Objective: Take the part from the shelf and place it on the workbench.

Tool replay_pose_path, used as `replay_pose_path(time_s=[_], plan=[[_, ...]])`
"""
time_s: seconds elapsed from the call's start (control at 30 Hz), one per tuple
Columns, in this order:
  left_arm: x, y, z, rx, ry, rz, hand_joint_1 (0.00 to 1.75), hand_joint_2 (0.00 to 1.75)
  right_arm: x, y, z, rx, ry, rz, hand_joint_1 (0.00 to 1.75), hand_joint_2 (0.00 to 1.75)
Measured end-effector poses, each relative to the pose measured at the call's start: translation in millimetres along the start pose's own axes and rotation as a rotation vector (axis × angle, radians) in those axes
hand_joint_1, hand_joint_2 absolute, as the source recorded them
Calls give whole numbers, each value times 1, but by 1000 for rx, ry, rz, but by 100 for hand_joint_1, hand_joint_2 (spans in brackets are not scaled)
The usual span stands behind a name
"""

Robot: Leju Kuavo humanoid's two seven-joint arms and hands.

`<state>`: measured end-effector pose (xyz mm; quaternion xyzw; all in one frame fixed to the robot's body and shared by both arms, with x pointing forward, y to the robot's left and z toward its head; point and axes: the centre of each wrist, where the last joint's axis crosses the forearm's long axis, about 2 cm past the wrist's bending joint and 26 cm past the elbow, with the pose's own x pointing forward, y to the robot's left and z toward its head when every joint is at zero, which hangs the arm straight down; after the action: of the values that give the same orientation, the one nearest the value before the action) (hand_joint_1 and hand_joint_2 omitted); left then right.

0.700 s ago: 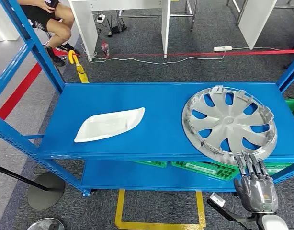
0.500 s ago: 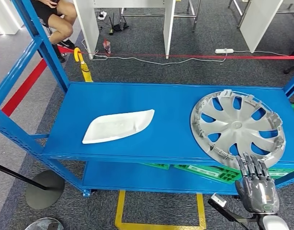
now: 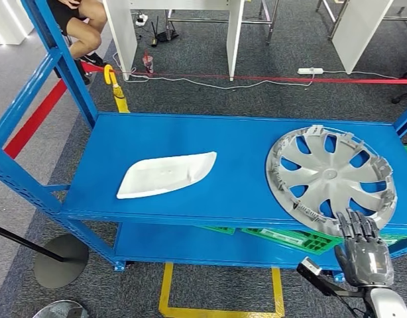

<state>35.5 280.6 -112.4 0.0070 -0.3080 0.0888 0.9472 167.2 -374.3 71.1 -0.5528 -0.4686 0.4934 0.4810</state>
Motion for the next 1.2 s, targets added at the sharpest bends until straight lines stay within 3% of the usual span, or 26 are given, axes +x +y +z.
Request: replay_pose_path(time_s=[1.0, 1.17, 1.2], plan=[[0, -1, 0, -20, 6, -34, 0, 0, -28, 16, -33, 72, 72, 25, 7, 175], [0, -1, 0, -20, 6, -35, 0, 0, -29, 19, -33, 83, 78, 28, 34, 175], [0, -1, 0, -20, 6, -35, 0, 0, -29, 19, -33, 85, 78, 28, 63, 175]])
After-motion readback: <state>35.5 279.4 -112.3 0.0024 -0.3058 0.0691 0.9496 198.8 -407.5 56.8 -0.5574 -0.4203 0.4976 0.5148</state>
